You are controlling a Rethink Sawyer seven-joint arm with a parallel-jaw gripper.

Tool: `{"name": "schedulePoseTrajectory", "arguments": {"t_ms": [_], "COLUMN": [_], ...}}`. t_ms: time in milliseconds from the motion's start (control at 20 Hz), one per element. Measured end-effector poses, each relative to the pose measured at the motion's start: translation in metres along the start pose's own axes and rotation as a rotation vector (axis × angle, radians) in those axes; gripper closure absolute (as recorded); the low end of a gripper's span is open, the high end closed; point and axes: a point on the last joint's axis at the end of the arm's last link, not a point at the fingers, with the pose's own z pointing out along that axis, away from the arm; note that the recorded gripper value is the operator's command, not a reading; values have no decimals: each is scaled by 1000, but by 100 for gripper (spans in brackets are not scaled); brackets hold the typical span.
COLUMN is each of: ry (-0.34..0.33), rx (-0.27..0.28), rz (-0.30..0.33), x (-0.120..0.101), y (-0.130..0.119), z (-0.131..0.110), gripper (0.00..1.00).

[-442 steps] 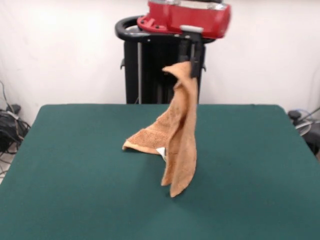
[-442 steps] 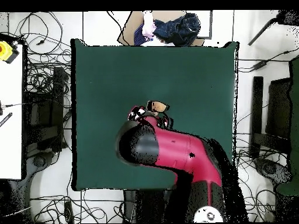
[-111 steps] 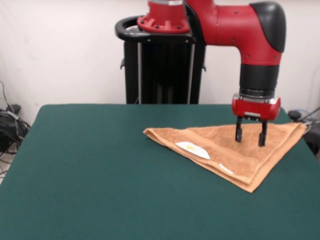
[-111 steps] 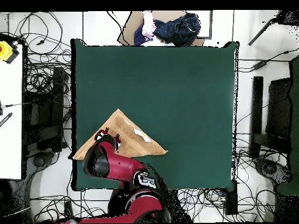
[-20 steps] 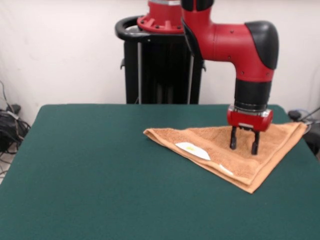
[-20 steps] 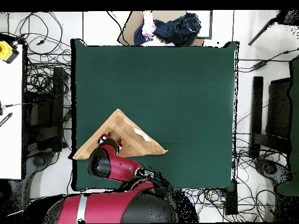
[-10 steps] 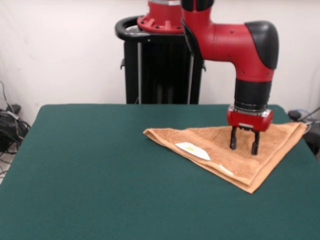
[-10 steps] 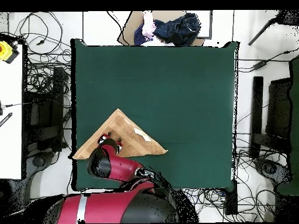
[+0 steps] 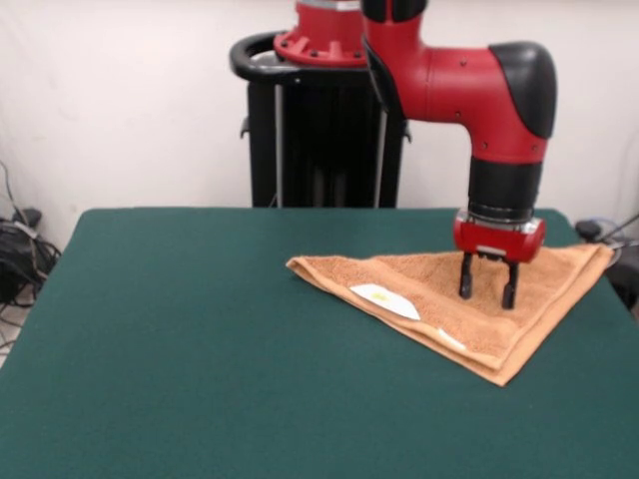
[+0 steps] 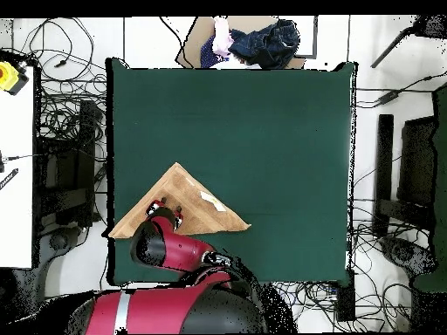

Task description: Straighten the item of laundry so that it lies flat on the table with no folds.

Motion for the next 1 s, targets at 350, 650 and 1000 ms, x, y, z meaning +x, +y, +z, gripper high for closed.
{"name": "schedulePoseTrajectory", "arguments": {"t_ms": [350,650,1000], "ry": [-5,-34,-116], "rx": [3,13,57], "rz": [10,60,170], "x": [-2,-14,-48], "y": [3,13,42], "z": [-1,-5,-17], "gripper": [0,0,0]}}
